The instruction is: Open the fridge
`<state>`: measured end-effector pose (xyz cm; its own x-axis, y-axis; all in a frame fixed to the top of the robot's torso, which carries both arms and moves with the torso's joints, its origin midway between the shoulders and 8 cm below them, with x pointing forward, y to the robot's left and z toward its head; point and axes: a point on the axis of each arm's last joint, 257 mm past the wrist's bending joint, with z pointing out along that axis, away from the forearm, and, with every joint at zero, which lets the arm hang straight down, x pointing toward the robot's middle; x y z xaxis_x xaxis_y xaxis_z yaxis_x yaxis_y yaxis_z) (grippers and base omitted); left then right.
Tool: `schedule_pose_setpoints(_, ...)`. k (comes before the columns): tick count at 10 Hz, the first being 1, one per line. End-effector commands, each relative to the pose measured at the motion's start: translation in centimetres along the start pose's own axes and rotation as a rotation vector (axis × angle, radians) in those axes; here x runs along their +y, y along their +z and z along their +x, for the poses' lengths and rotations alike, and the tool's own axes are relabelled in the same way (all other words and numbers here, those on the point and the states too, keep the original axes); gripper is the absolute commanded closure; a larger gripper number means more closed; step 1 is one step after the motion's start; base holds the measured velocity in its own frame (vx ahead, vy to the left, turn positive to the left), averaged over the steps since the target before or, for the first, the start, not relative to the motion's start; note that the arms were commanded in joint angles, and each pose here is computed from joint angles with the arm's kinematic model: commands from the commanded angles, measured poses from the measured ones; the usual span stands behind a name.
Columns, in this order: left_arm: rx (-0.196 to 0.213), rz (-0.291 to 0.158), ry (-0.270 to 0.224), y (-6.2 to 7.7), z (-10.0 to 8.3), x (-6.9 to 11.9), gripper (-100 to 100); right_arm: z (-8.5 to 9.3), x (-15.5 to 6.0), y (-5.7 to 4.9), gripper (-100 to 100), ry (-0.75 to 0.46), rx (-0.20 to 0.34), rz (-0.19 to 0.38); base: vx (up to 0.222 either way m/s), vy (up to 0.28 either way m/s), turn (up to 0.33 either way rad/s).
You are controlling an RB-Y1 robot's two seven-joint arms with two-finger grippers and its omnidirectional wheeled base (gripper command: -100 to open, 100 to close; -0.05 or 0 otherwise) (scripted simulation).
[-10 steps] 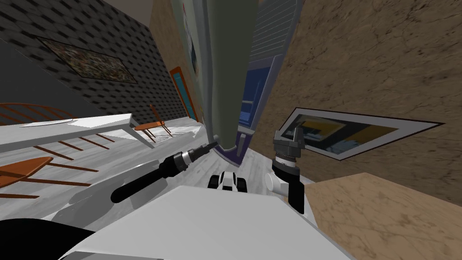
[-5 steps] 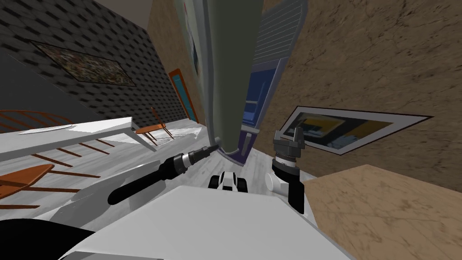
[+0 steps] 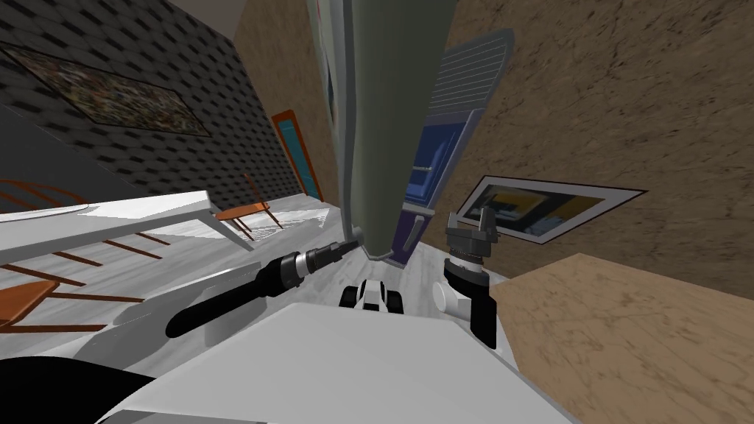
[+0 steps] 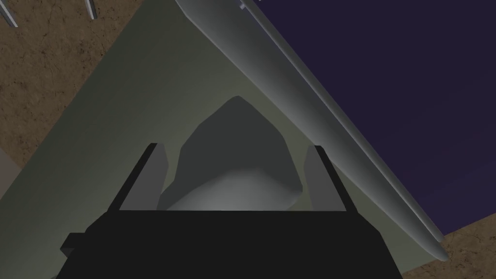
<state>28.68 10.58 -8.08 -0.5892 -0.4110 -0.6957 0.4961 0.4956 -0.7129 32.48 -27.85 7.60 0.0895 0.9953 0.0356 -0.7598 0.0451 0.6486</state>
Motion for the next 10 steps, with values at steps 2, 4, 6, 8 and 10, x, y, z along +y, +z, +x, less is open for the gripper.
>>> schedule_pose_setpoints(2, 0.023, 0.058, 0.011, 0.1, 0.0, -1.5, 100, 0.0, 0.0, 0.0, 0, 0.0, 0.0, 0.0, -0.066, 0.303, -0.11)
schedule_pose_setpoints(4, 0.056, 0.094, 0.012, -0.1, 0.7, -2.4, 100, 0.0, 0.0, 0.0, 0, 0.0, 0.0, 0.0, -0.051, 0.273, -0.122)
schedule_pose_setpoints(6, 0.078, 0.079, 0.009, -0.4, 1.5, -1.8, 100, 0.0, 0.0, 0.0, 0, 0.0, 0.0, 0.0, -0.016, 0.162, -0.068)
schedule_pose_setpoints(8, 0.093, 0.098, 0.012, -0.6, 1.8, -2.2, 100, 0.0, 0.0, 0.0, 0, 0.0, 0.0, 0.0, -0.027, 0.269, -0.149)
schedule_pose_setpoints(10, 0.108, 0.117, 0.015, -0.7, 2.2, -2.6, 100, 0.0, 0.0, 0.0, 0, 0.0, 0.0, 0.0, 0.005, 0.27, -0.072)
